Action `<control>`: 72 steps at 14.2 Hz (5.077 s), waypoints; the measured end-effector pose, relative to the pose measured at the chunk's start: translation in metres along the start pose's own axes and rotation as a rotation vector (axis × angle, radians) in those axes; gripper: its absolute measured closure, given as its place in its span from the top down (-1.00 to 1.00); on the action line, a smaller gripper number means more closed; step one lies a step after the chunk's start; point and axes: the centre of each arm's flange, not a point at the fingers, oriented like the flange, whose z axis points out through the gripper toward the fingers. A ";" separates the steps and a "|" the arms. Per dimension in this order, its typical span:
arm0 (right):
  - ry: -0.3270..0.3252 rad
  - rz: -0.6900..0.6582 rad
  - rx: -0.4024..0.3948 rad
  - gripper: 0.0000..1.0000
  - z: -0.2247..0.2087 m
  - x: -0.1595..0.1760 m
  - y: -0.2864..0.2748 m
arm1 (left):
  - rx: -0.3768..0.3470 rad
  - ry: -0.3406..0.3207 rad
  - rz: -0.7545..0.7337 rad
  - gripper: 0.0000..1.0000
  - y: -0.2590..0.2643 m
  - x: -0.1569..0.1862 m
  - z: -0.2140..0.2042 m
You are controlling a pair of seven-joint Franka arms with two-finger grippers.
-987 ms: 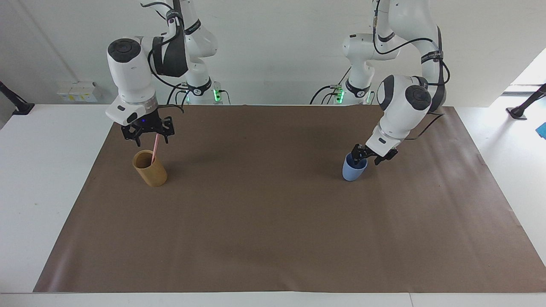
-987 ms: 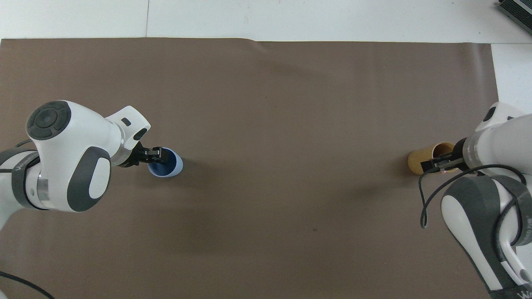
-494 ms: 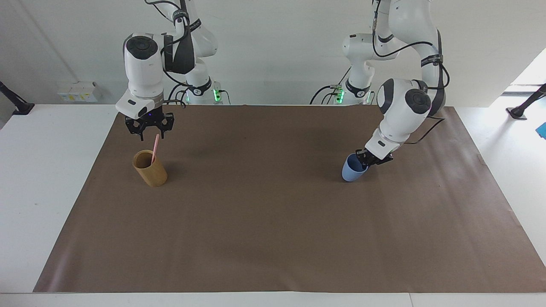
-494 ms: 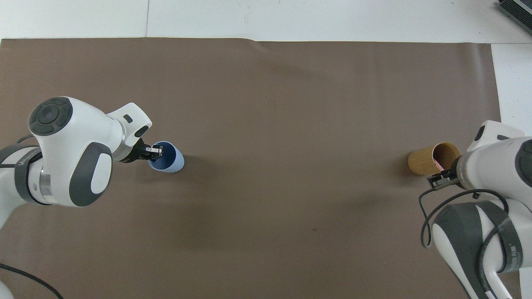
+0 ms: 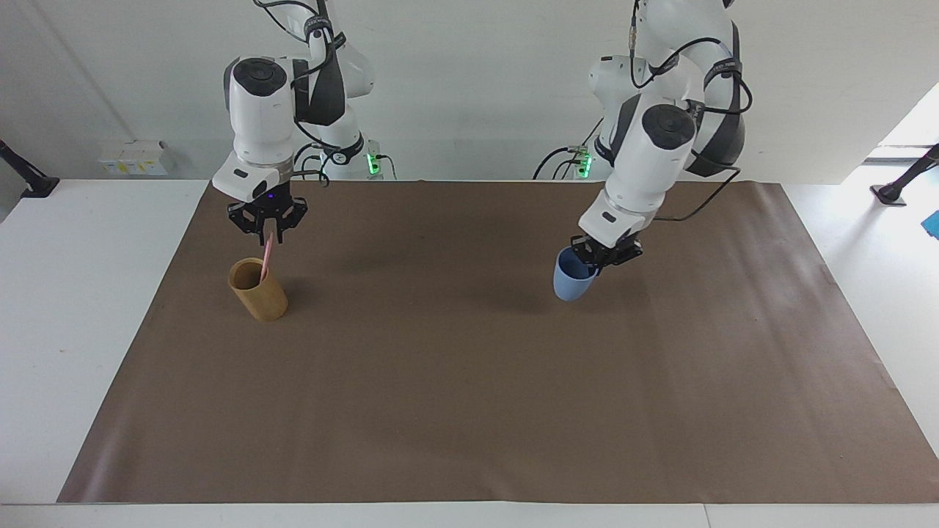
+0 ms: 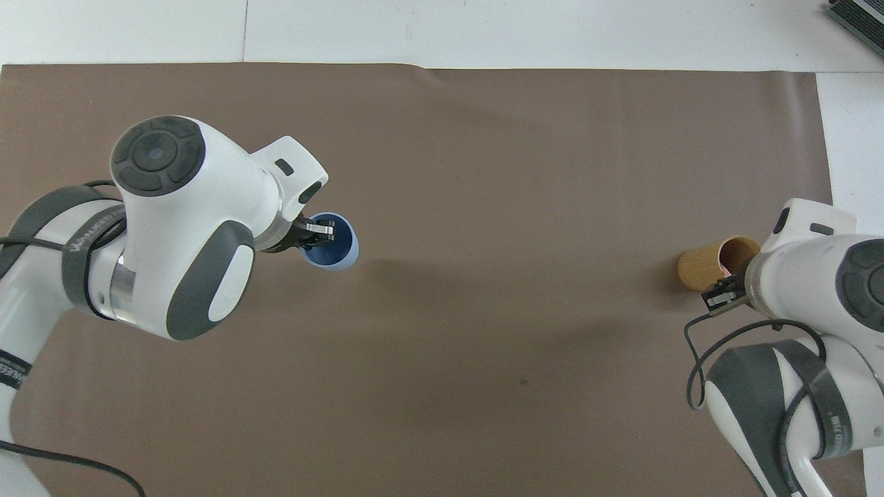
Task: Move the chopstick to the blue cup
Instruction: 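Slide the blue cup toward the table center while the right gripper grasps the pink stick, then lift the pink stick from the tan cup while the left gripper withdraws, then carry the pink stick over the blue cup and lower it in with the right gripper, then open the right gripper and withdraw it back toward the tan cup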
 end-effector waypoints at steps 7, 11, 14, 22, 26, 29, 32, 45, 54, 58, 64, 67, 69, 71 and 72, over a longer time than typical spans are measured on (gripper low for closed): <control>-0.004 -0.007 -0.005 -0.58 0.002 -0.001 0.002 | -0.010 -0.033 0.010 -0.91 0.165 -0.036 0.038; -0.002 -0.007 -0.011 -0.82 0.000 -0.002 0.005 | -0.011 -0.039 0.011 -0.91 0.209 -0.046 0.078; 0.014 0.001 -0.017 -0.82 -0.008 0.001 0.011 | -0.001 -0.039 0.000 -0.91 0.234 -0.043 0.110; -0.081 0.072 -0.022 -0.82 -0.074 -0.005 0.048 | 0.015 0.010 -0.006 -0.24 0.226 -0.026 0.100; -0.113 0.079 -0.033 -0.82 -0.104 -0.003 0.053 | 0.005 0.068 -0.101 0.64 0.159 0.014 0.038; -0.108 0.072 -0.040 -0.82 -0.125 0.011 0.052 | 0.010 0.090 -0.135 1.00 0.085 0.034 -0.016; -0.096 0.100 -0.043 -0.82 -0.143 0.028 0.018 | 0.029 0.086 -0.130 1.00 0.028 0.035 -0.062; -0.061 0.714 0.476 -0.82 -0.190 0.078 -0.143 | 0.054 0.031 0.018 1.00 -0.189 0.023 -0.139; -0.049 0.581 0.473 -0.82 -0.133 0.090 -0.165 | 0.049 0.022 0.069 1.00 -0.202 -0.036 -0.207; -0.043 0.492 0.470 -0.82 -0.097 0.095 -0.181 | 0.045 -0.012 0.069 1.00 -0.201 -0.038 -0.198; -0.022 0.492 0.476 0.30 -0.101 0.100 -0.176 | 0.027 -0.039 0.065 1.00 -0.202 -0.046 -0.187; 0.039 0.532 0.489 0.95 -0.121 0.108 -0.147 | 0.027 -0.037 0.062 1.00 -0.203 -0.049 -0.189; 0.078 0.555 0.479 1.00 -0.131 0.111 -0.121 | 0.026 -0.035 0.055 1.00 -0.207 -0.049 -0.189; 0.105 0.567 0.399 1.00 -0.131 0.109 -0.093 | 0.026 -0.035 0.041 1.00 -0.215 -0.049 -0.190; 0.110 0.577 0.359 1.00 -0.131 0.106 -0.079 | 0.025 -0.034 0.037 1.00 -0.217 -0.049 -0.190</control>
